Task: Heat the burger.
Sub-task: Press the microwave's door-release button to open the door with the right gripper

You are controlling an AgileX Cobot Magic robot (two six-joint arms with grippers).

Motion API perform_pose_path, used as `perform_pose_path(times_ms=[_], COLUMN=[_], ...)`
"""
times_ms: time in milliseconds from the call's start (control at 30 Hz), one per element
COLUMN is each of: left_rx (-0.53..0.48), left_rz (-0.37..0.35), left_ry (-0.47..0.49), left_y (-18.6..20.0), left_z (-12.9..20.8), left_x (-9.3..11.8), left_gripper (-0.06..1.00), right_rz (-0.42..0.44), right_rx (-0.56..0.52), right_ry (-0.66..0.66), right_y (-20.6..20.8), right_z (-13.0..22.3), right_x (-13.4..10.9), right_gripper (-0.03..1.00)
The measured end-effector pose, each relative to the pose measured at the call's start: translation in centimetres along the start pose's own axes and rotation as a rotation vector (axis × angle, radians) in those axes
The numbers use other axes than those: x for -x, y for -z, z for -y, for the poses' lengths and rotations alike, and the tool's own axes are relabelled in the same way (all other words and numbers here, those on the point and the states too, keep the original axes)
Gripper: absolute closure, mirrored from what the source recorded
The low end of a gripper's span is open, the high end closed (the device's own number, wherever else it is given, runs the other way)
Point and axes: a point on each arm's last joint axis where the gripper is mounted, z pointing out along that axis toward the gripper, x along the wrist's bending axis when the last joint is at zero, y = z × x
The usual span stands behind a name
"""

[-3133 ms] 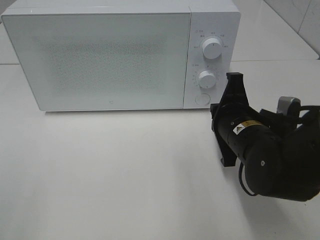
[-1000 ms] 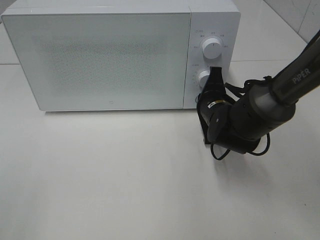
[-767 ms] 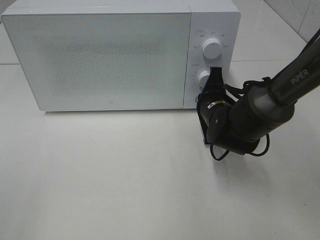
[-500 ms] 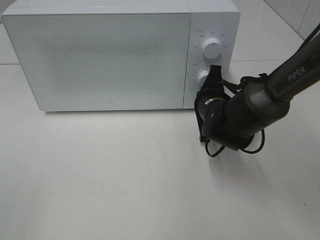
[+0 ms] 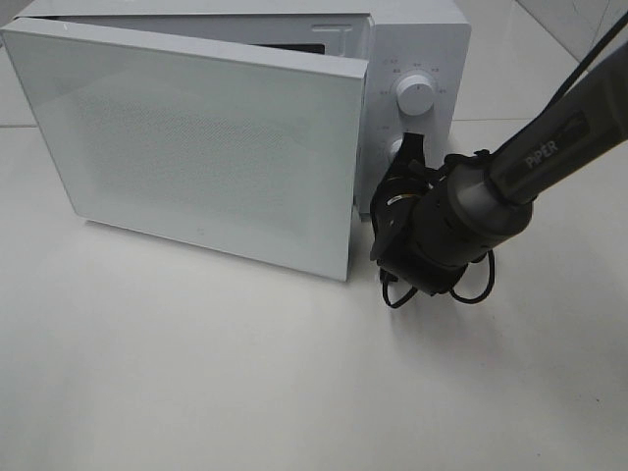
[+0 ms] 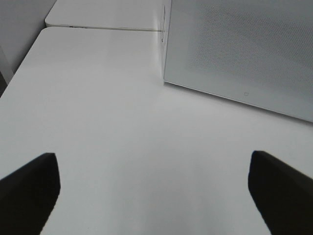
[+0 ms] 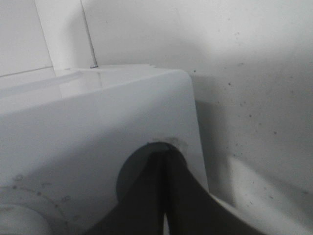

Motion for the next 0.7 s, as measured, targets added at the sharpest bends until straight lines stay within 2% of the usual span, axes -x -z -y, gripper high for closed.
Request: perform_pose_path(times_ms=[700], left_rx=[0.0], left_rz=[0.0], left_ry=[0.0], left_y=[0.0], left_z=[0.0], left_x=[0.0], left_gripper=[-0.05], right_rz=[0.01], right_rx=[-0.012], right_ry=[0.04], right_y=[0.29], right_z=[-0.01], right_x=[-0.24], right_gripper=[0.97])
